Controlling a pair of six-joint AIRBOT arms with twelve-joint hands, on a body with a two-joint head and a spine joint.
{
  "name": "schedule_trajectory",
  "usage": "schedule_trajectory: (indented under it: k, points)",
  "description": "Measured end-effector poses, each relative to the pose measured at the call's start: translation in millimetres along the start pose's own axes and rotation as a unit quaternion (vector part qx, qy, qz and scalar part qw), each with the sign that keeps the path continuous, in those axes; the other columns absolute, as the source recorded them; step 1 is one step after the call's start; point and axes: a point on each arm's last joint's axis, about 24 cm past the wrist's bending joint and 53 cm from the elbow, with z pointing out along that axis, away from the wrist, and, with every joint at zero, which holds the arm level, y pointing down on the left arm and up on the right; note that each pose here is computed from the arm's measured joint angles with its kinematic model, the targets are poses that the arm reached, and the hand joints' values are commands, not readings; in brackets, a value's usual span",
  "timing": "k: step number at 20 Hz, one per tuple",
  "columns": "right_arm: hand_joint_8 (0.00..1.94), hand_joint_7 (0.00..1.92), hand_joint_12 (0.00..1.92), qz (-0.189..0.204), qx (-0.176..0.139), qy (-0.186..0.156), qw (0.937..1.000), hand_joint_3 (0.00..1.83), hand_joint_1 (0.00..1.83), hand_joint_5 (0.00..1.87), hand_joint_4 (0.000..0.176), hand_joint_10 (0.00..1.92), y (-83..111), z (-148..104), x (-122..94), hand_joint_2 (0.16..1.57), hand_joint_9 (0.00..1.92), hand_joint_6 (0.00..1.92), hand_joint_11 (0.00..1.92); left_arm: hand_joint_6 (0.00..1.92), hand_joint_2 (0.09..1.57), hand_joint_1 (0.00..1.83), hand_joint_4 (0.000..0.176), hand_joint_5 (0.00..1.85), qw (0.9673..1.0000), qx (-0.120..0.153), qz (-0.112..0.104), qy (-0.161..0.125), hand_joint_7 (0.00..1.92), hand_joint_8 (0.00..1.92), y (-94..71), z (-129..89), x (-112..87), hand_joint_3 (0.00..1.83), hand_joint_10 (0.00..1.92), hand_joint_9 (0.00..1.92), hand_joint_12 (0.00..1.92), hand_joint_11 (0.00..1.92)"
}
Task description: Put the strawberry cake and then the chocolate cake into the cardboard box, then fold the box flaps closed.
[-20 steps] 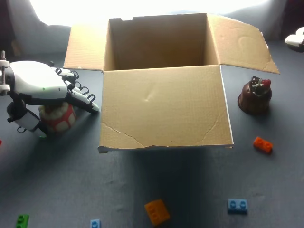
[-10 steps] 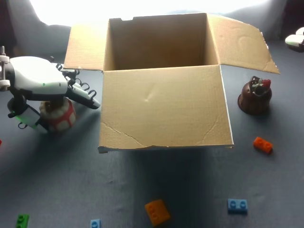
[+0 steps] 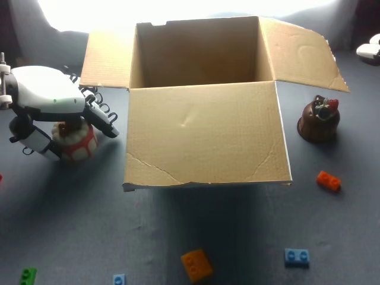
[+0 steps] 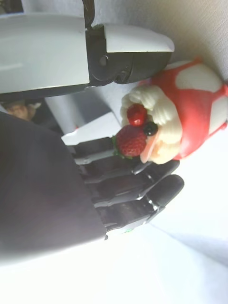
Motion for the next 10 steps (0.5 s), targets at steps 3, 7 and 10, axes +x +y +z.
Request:
schedule_trajectory:
  k: [3,7,10]
  points:
    - [0.0,0.14,0.58,0.0,0.0,0.0,1.0,0.0,0.65,0.12,0.0,0.01,0.2,0.0,0.1,1.07,0.15,0.0,0.0,0.0,0.98,1.32,0.067,0.52,1.0,0.0,0.0,0.001,0.55,0.0,0.2,0.0,0.8,0.0,0.8,0.35,1.49,0.12]
    - [0.01,0.15,0.58,0.0,0.0,0.0,1.0,0.0,0.64,0.12,0.0,0.02,0.0,0.0,0.0,1.07,0.17,0.0,0.0,0.83,1.09,1.38,0.024,0.5,1.0,-0.001,0.0,0.002,0.35,1.2,0.6,-0.1,1.9,0.01,1.51,0.4,1.77,0.39]
    - [0.01,0.15,0.58,0.0,0.0,0.0,1.0,0.0,0.64,0.12,0.0,0.02,-0.1,0.0,0.1,1.07,0.17,0.0,0.0,1.07,1.09,1.38,0.022,0.4,1.0,-0.001,0.001,0.003,0.29,1.37,0.8,-0.1,2.3,0.01,1.58,0.39,1.83,0.38]
